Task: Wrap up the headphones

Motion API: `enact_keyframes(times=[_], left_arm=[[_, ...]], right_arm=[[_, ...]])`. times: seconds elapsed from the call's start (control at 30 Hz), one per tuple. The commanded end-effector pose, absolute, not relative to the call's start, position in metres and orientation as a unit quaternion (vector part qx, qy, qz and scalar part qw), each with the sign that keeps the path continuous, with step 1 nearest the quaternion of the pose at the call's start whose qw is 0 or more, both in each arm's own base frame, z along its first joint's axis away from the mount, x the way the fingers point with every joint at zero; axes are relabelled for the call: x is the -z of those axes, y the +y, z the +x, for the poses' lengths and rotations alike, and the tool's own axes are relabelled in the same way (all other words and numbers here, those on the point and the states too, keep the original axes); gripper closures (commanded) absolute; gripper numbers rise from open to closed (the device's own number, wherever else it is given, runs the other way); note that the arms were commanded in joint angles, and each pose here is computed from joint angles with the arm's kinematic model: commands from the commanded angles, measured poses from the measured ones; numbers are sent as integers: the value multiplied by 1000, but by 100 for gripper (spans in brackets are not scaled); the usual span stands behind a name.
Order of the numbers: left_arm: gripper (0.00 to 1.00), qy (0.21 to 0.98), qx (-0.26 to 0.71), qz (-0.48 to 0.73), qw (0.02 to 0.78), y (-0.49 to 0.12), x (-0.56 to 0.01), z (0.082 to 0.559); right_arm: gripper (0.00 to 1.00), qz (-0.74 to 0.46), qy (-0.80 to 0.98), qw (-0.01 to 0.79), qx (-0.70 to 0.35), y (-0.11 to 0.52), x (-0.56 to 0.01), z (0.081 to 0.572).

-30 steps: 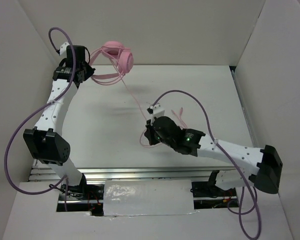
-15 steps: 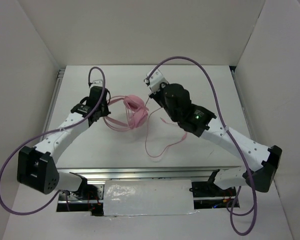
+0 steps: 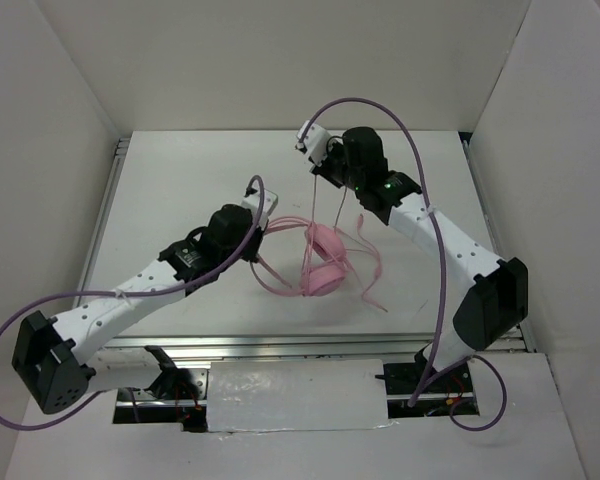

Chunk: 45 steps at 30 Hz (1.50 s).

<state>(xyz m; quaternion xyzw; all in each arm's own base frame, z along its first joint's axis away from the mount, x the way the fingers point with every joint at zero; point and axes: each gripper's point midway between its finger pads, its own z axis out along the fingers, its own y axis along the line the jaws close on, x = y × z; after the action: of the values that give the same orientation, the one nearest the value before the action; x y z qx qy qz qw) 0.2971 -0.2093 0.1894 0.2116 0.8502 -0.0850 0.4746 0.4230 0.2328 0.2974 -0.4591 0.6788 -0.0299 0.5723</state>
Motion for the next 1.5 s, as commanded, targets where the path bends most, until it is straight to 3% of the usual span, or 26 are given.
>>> enact_keyframes(times=[0.0, 0.13, 0.33, 0.53, 0.73, 0.77, 1.0, 1.2, 1.27, 1.3, 1.37, 1.43, 1.47], left_arm=[[100, 794, 149, 238, 540, -228, -245, 287], [100, 762, 190, 231, 574, -230, -292, 277], [100, 696, 260, 268, 613, -250, -364, 261], [100, 677, 296, 242, 628, -260, -427, 267], [100, 634, 318, 179, 681, -242, -531, 270], [100, 635, 312, 158, 689, -236, -541, 275], [100, 598, 289, 48, 746, -200, -620, 286], [100, 567, 248, -24, 785, -166, -652, 292], [100, 569, 206, -61, 794, -150, -650, 303], [100, 573, 190, -72, 794, -146, -646, 308], [100, 580, 157, -102, 793, -127, -637, 326], [100, 586, 173, -113, 784, -119, -631, 343], [100, 597, 147, -134, 778, -95, -619, 362]], right_arm=[[100, -405, 655, 637, -23, 228, -345, 447], [97, -399, 677, 610, -102, 233, -306, 441], [88, -451, 659, 525, -294, 279, -253, 387], [69, -441, 640, 484, -402, 316, -233, 358], [48, -388, 628, 460, -493, 354, -223, 348], [39, -388, 611, 468, -508, 364, -229, 345], [35, -333, 644, 396, -563, 398, -173, 323], [42, -298, 640, 326, -629, 395, -149, 284], [64, -291, 652, 311, -627, 381, -136, 263], [83, -285, 666, 293, -623, 370, -121, 246], [100, -276, 668, 319, -613, 357, -132, 237], [100, -254, 698, 306, -595, 333, -115, 217], [100, -255, 688, 350, -582, 325, -137, 218]])
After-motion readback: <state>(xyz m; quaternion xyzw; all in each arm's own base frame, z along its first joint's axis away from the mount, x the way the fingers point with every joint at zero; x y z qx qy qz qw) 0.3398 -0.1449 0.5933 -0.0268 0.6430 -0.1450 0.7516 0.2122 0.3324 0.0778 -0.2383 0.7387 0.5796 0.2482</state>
